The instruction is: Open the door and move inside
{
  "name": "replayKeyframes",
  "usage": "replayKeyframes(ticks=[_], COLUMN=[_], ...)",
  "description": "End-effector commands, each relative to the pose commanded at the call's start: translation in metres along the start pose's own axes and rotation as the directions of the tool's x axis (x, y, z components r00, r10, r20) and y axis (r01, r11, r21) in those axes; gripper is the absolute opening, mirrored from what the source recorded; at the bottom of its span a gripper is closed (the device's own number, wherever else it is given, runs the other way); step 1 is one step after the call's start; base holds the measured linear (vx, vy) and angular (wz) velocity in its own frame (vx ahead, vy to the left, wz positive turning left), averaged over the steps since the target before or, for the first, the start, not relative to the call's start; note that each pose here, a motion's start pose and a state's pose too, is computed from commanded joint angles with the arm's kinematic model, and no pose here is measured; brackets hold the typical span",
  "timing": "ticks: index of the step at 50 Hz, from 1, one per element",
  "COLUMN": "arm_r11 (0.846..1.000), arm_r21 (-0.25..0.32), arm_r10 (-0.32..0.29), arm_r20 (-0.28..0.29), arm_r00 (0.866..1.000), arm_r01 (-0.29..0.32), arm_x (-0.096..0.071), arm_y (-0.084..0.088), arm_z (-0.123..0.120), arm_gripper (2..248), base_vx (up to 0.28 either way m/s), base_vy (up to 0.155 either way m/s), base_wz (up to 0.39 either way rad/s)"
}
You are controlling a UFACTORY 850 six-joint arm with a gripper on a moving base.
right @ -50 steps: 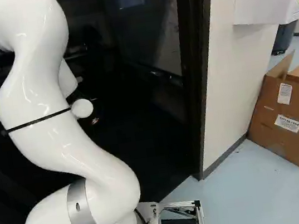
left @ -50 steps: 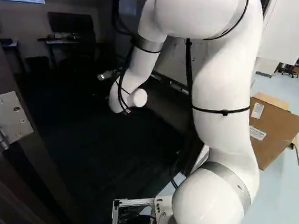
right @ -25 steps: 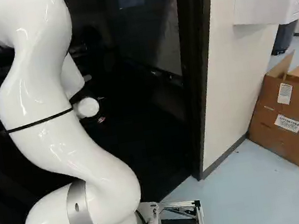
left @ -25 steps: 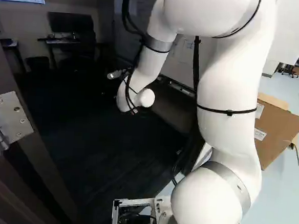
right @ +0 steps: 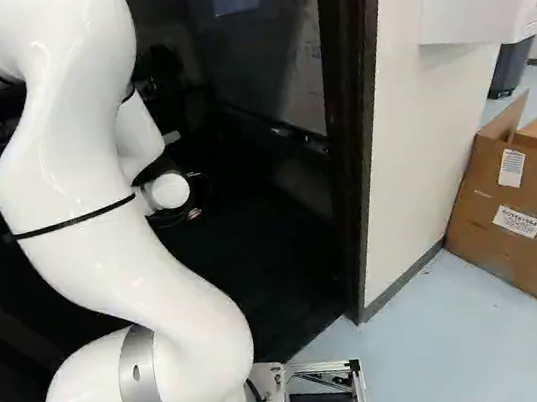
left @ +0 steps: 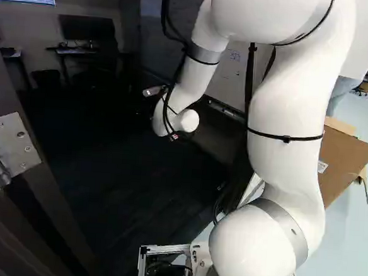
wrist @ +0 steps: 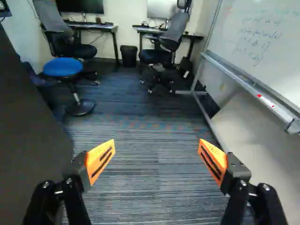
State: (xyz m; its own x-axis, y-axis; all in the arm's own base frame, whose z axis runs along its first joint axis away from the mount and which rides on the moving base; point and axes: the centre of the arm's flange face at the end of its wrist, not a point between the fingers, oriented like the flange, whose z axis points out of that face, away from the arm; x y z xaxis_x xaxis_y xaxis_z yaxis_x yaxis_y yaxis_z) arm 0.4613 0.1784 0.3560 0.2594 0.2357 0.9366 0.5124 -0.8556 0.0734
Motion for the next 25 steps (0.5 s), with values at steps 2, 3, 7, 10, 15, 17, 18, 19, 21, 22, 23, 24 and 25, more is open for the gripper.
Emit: replayKeyframes(ticks=[2,3,7,10,15,17,18,19,21,22,23,24,25], arm_r11=[1.000,1.000,1.000,1.000,0.999,0.999,0.998,0.998,0.998,0.998,0.997,0.997,0.997], arm_r21=[-0.006,-0.009,-0.020,-0.029,-0.043,-0.049,-0.052,-0.055,-0.061,-0.064,-0.067,-0.069,-0.072], arm_r10=[0.002,0.003,0.008,0.011,0.017,0.019,0.020,0.021,0.023,0.024,0.026,0.027,0.028], arm_r20=[0.001,0.001,0.003,0.004,0.006,0.006,0.007,0.007,0.008,0.008,0.008,0.009,0.009], arm_r00=[1.000,1.000,1.000,1.000,1.000,1.000,1.000,1.000,1.000,1.000,1.000,1.000,1.000], arm_r01=[-0.002,-0.003,-0.008,-0.011,-0.016,-0.019,-0.020,-0.021,-0.023,-0.024,-0.025,-0.026,-0.027], arm_x=[-0.001,-0.001,-0.002,-0.003,-0.004,-0.005,-0.005,-0.006,-0.006,-0.007,-0.007,-0.007,-0.008], arm_y=[0.003,0.004,0.010,0.014,0.021,0.024,0.025,0.027,0.030,0.031,0.033,0.034,0.035], arm_z=[-0.001,-0.002,-0.004,-0.006,-0.009,-0.010,-0.011,-0.011,-0.012,-0.013,-0.014,-0.014,-0.015], arm_gripper=[247,247,247,247,247,247,247,247,247,247,247,247,247], base_vx=[0.000,0.000,0.000,0.000,0.000,0.000,0.000,0.000,0.000,0.000,0.000,0.000,0.000], base_vy=[0.000,0.000,0.000,0.000,0.000,0.000,0.000,0.000,0.000,0.000,0.000,0.000,0.000], base_wz=[0.000,0.000,0.000,0.000,0.000,0.000,0.000,0.000,0.000,0.000,0.000,0.000,0.000])
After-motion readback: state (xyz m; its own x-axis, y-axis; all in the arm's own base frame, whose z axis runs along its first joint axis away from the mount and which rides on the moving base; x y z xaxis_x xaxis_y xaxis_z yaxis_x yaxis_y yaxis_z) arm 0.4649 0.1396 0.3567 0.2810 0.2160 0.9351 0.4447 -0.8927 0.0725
